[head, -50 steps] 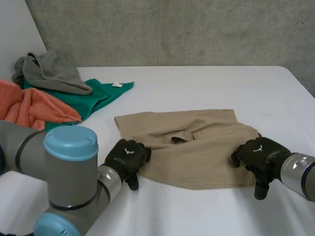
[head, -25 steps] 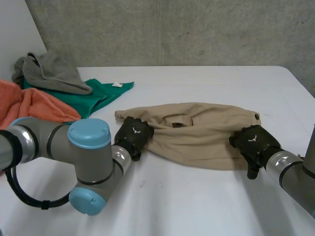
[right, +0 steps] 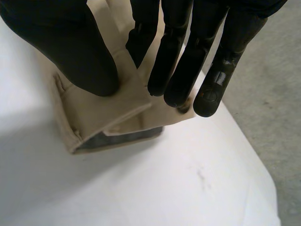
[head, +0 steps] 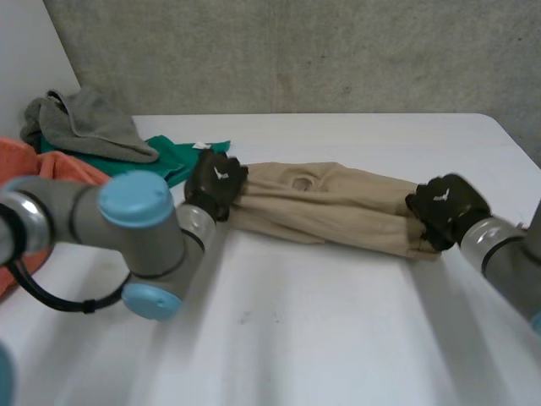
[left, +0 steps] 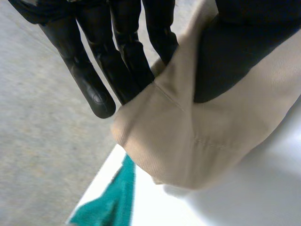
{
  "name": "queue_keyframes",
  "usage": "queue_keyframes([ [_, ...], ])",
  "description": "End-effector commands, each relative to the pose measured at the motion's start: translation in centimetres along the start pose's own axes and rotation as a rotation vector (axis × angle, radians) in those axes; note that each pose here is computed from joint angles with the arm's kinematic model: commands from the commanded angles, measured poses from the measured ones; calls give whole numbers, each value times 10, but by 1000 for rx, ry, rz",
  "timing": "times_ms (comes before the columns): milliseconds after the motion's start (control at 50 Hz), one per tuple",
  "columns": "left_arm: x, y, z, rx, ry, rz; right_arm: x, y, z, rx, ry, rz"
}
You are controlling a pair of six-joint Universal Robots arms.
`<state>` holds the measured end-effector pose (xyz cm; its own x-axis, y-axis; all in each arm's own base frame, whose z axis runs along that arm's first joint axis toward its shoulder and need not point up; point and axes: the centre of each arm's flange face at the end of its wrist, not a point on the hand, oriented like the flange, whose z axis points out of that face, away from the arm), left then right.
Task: Fold the laundry.
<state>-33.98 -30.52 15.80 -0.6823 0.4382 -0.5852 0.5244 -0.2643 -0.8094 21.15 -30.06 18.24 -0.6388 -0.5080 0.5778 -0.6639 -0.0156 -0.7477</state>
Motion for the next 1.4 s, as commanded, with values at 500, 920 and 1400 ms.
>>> queue_keyframes([
  [500, -25, -29, -35, -232, 123, -206, 1, -9, -33, -277, -198, 342],
  [920, -24, -25, -16, -216, 107, -213, -58, 9, -67, -310, -280, 454],
  [1400, -29, -37, -109, -507, 307, -199, -23, -37, -84, -160, -90, 52],
])
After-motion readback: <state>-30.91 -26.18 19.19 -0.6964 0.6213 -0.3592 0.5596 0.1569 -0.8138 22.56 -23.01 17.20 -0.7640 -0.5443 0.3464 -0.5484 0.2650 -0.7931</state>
